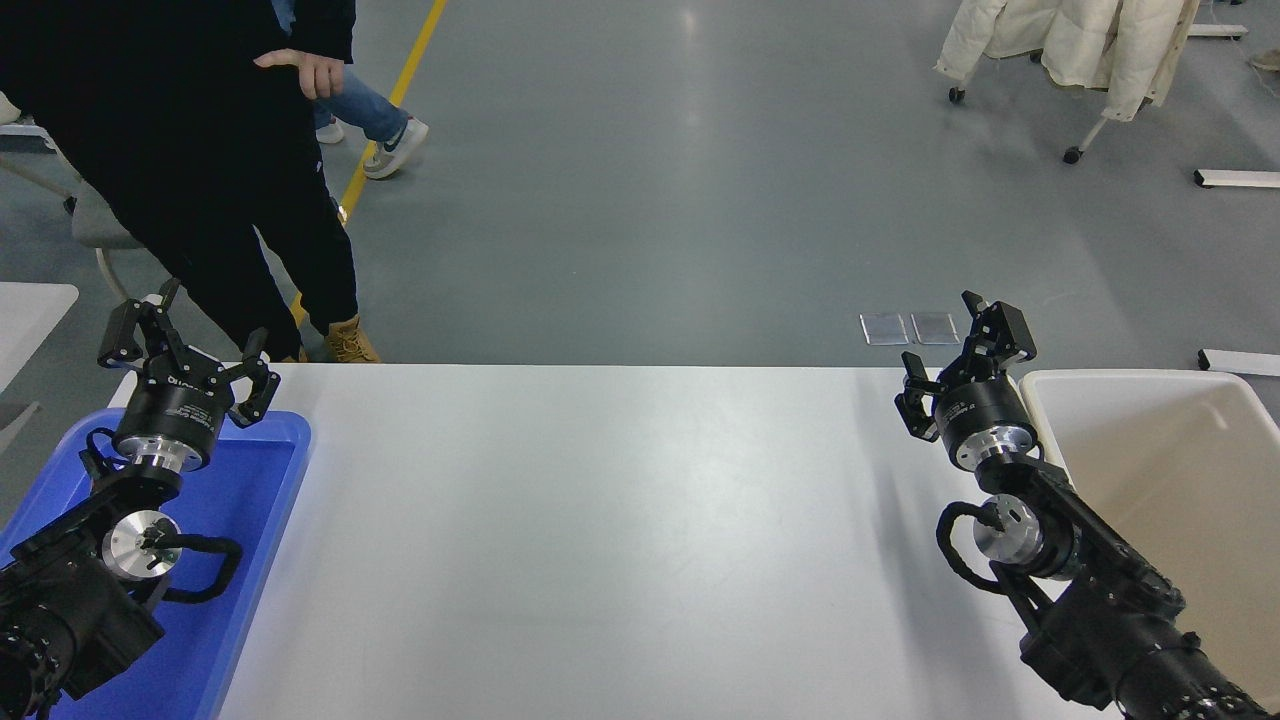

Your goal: Clean the table surface

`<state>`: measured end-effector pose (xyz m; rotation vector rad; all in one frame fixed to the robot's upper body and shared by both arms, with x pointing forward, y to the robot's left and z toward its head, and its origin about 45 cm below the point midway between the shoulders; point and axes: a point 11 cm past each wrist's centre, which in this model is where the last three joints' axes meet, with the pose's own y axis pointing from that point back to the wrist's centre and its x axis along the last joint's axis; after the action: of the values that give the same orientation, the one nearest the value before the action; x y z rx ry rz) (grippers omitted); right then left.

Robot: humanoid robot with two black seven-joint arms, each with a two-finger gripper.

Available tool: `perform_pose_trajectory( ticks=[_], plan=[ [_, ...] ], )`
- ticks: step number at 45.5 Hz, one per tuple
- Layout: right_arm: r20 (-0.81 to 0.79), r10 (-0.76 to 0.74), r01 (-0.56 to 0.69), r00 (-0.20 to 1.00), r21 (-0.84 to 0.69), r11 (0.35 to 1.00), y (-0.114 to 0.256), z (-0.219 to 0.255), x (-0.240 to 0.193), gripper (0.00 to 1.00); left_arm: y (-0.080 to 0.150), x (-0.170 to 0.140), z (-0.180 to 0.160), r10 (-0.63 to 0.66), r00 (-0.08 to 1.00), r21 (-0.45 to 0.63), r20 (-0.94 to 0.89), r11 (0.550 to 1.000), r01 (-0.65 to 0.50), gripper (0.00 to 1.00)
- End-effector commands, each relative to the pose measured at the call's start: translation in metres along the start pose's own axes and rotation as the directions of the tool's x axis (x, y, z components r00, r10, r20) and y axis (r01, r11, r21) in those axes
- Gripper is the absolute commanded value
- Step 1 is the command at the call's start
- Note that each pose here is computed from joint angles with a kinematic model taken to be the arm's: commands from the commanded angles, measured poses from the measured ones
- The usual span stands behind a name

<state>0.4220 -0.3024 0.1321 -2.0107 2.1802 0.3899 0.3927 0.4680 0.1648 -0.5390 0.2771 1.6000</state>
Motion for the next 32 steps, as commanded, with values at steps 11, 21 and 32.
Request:
perform_pose_trajectory(
  ticks=[11, 21, 32],
  plan=[
    [-0.083, 0.004, -0.003, 0.997, 0.009, 1.0, -0.0005, -0.0004, 0.0068, 1.0, 0.0002, 0.0004, 0.0, 0.002, 1.0, 0.0, 0.001, 1.0, -0.002, 1.0],
    [-0.077, 0.018, -0.017, 0.997, 0.012, 1.0, -0.0008, -0.0013, 0.0101, 1.0, 0.0002, 0.0002, 0.0, 0.001, 1.0, 0.0, 0.0, 1.0, -0.001, 1.0],
    [-0.06, 0.022, -0.021, 0.998, 0.01, 1.0, -0.0002, -0.0004, 0.0093, 1.0, 0.0002, 0.0002, 0.0, 0.001, 1.0, 0.0, 0.0, 1.0, -0.001, 1.0]
  ],
)
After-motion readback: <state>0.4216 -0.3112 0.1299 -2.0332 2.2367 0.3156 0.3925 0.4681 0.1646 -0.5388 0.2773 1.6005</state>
